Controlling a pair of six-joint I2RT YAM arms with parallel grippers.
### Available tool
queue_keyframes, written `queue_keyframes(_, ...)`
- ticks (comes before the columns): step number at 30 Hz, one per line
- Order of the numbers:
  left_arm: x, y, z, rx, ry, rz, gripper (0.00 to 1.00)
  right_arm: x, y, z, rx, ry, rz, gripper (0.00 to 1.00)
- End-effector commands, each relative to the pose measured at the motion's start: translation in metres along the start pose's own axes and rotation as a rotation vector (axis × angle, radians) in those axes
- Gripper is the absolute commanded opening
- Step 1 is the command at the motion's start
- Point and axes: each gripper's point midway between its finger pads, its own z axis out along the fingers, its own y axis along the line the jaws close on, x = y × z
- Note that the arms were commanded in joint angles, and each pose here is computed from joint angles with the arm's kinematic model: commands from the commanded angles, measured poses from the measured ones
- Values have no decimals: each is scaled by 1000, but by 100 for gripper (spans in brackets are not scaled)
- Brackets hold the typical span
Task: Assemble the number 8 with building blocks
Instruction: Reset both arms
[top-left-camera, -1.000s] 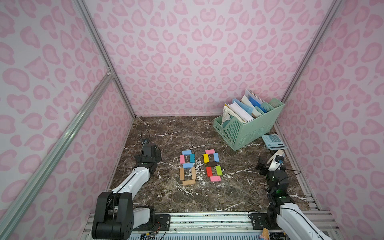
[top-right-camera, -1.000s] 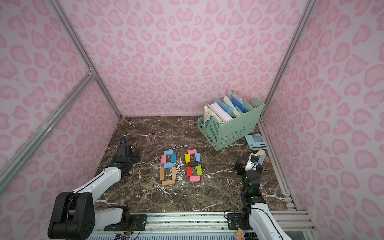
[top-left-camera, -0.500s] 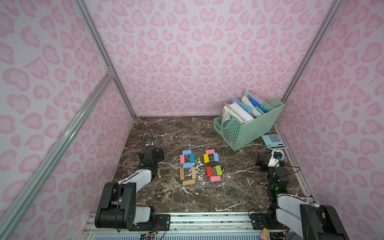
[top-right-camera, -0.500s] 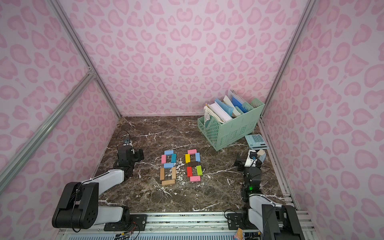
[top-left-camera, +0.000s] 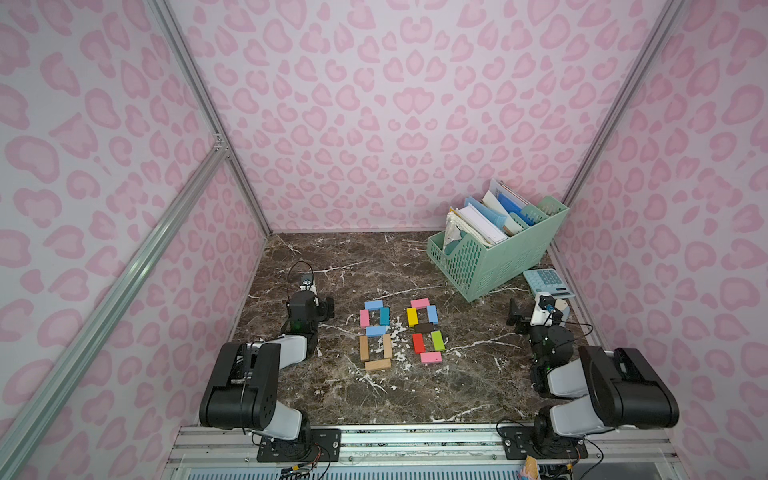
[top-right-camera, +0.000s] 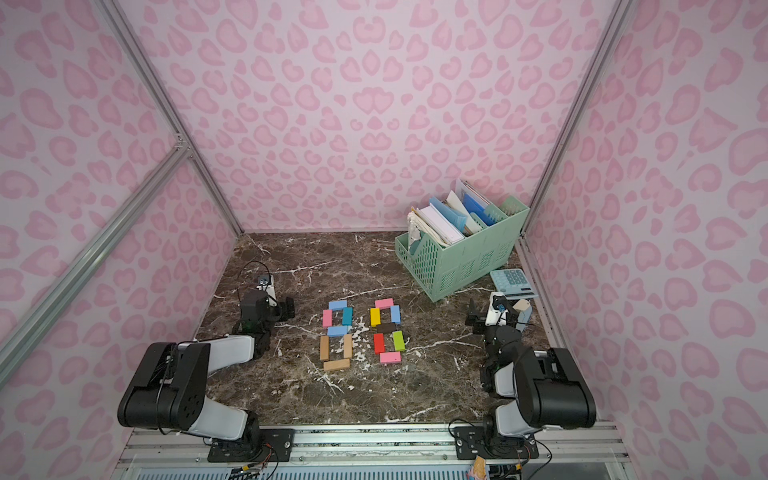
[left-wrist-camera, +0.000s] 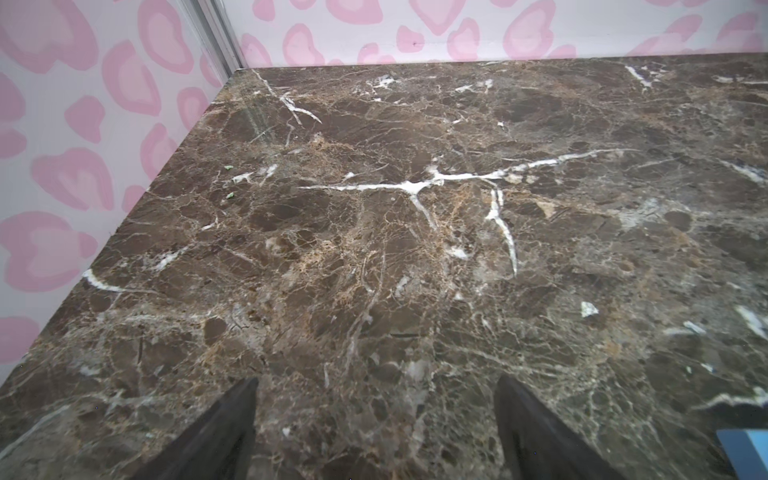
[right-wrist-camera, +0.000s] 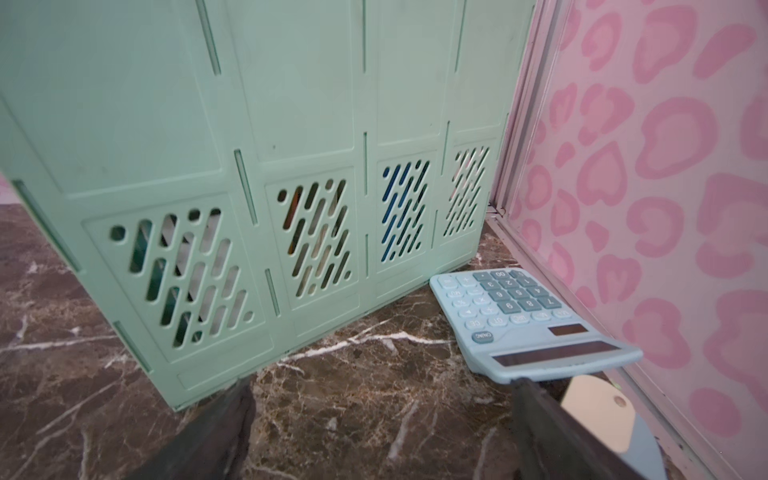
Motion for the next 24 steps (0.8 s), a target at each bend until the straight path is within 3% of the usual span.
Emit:
queue_keyframes(1, -11, -4, 2, 34, -42, 9, 94, -32, 2, 2, -10, -122, -19, 98)
queue_keyframes(6, -6, -2, 3, 35, -62, 7, 99, -25, 18, 21, -98, -71, -64, 98)
queue_keyframes(13, -7, 2, 4, 15, -60, -6, 99, -21, 3, 29, -13, -33, -32, 99)
queue_keyframes(24, -7, 2, 4, 14, -62, -7, 99, -21, 8, 30, -36, -29, -41, 99)
